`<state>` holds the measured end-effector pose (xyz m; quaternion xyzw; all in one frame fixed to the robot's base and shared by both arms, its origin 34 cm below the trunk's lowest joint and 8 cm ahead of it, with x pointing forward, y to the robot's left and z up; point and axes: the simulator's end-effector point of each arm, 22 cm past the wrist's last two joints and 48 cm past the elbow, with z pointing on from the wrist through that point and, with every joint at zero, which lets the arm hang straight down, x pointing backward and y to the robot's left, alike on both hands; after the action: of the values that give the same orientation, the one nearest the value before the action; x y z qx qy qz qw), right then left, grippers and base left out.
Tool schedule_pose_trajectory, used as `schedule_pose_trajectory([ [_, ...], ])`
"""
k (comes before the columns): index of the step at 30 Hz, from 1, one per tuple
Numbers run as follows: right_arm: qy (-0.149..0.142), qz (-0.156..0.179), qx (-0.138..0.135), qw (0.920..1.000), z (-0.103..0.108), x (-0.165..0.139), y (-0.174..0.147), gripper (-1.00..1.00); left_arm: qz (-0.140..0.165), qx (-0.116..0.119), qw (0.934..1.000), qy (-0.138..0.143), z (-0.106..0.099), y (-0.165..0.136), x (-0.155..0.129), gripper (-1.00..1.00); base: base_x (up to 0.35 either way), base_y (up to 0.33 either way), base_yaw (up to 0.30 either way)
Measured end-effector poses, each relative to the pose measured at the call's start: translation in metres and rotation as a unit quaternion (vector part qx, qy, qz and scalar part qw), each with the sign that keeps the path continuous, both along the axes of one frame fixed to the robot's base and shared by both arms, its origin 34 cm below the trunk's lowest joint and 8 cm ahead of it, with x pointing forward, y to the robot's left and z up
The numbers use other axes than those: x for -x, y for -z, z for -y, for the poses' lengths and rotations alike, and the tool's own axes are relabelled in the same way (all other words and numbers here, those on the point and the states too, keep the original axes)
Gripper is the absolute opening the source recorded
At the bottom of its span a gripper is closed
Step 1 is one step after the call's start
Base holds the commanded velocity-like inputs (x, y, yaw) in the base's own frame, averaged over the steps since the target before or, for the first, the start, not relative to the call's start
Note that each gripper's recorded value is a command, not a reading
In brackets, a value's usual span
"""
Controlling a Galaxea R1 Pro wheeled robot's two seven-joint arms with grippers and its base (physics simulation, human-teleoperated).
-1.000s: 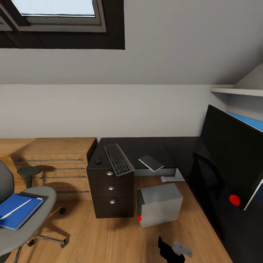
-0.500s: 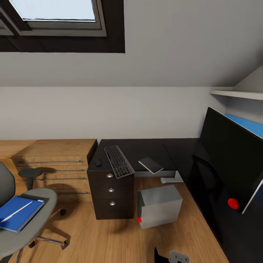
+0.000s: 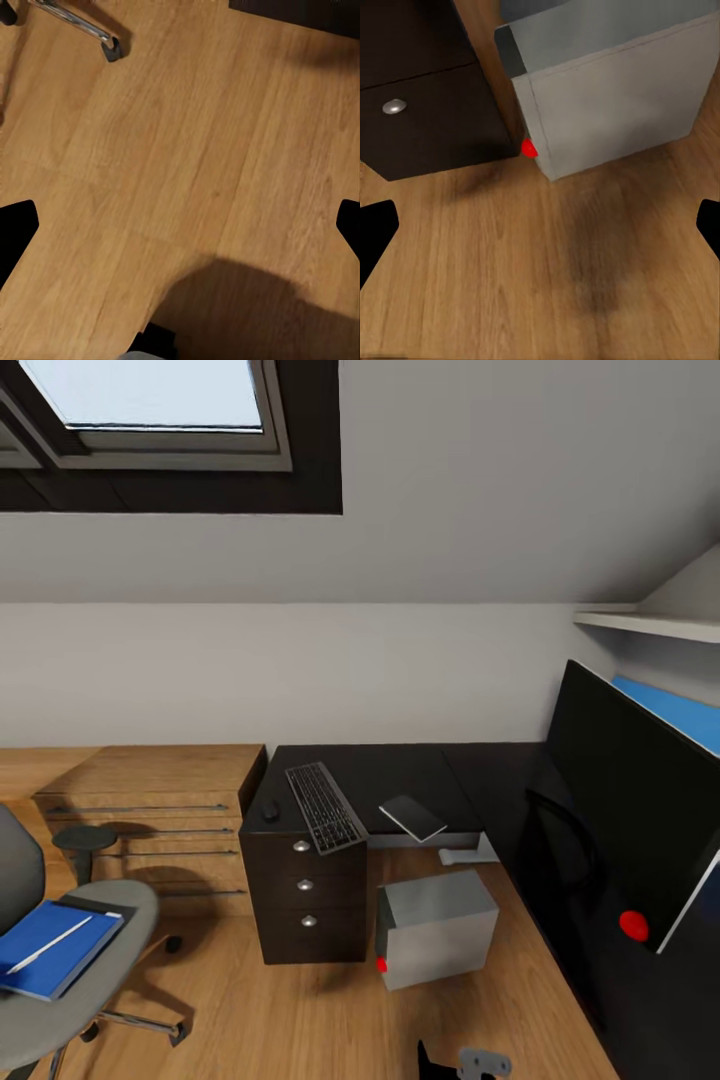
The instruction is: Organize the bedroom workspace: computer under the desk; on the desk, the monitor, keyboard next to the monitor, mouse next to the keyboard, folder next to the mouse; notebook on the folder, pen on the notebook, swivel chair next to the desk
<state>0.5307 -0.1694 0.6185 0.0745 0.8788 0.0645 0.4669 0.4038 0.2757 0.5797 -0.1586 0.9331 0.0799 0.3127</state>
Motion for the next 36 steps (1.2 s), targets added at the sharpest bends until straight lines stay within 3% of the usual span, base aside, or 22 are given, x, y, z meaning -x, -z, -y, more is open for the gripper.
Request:
schedule_pose_trajectory([
  [5,-0.015,-0.004,0.006,0.9999,-0.003,0.004,-0.004,1.00,-0.007,-0.001,1.0000,-0.002,-0.001,-0.004,0.005,1.00,-0.184,0.000,0.000],
  [22,-0.018,-0.008,0.006,0.9998,-0.005,0.008,-0.027,1.00,-0.012,-0.003,0.9999,-0.004,-0.005,-0.026,0.011,1.00,-0.320,0.000,0.000],
  [25,-0.017,-0.002,0.007,0.9998,-0.005,0.005,-0.034,1.00,-0.002,-0.001,1.0000,-0.002,-0.003,-0.035,0.003,1.00,-0.069,0.000,0.000],
  [26,-0.009,0.035,0.012,0.9993,0.002,-0.023,-0.057,1.00,0.048,0.014,0.9988,0.000,0.008,-0.066,-0.035,1.00,-0.013,0.000,0.000],
  [27,-0.005,0.049,0.014,0.9987,0.005,-0.034,-0.068,1.00,0.081,0.022,0.9965,0.003,0.016,-0.089,-0.059,1.00,-0.010,0.000,0.000],
  [28,-0.002,0.060,0.016,0.9981,0.007,-0.044,-0.078,1.00,0.093,0.026,0.9953,0.003,0.019,-0.100,-0.067,1.00,-0.003,0.000,0.000],
  [29,-0.002,0.033,0.014,0.9994,0.009,-0.058,-0.082,1.00,0.109,0.044,0.9930,0.012,0.032,-0.132,-0.094,1.00,-0.003,0.000,0.000],
  [30,0.012,0.084,0.023,0.9962,0.026,-0.101,-0.130,1.00,0.120,0.051,0.9913,0.016,0.037,-0.150,-0.106,1.00,-0.002,0.000,0.000],
  [31,0.016,0.082,0.025,0.9962,0.031,-0.110,-0.141,1.00,0.116,0.054,0.9916,0.020,0.040,-0.157,-0.109,1.00,-0.001,0.000,0.000],
  [32,0.022,0.039,0.028,0.9986,0.042,-0.122,-0.152,1.00,0.099,0.058,0.9928,0.032,0.046,-0.176,-0.116,1.00,0.000,0.000,0.000],
  [33,0.028,0.038,0.031,0.9984,0.051,-0.133,-0.171,1.00,0.097,0.060,0.9928,0.035,0.048,-0.186,-0.119,1.00,0.000,0.000,0.000],
  [34,0.035,0.013,0.036,0.9987,0.060,-0.138,-0.186,1.00,0.093,0.062,0.9929,0.041,0.051,-0.200,-0.124,1.00,0.000,0.000,0.000],
  [36,0.046,-0.005,0.040,0.9981,0.072,-0.142,-0.206,1.00,0.091,0.065,0.9926,0.046,0.054,-0.215,-0.127,1.00,0.000,0.000,0.000],
])
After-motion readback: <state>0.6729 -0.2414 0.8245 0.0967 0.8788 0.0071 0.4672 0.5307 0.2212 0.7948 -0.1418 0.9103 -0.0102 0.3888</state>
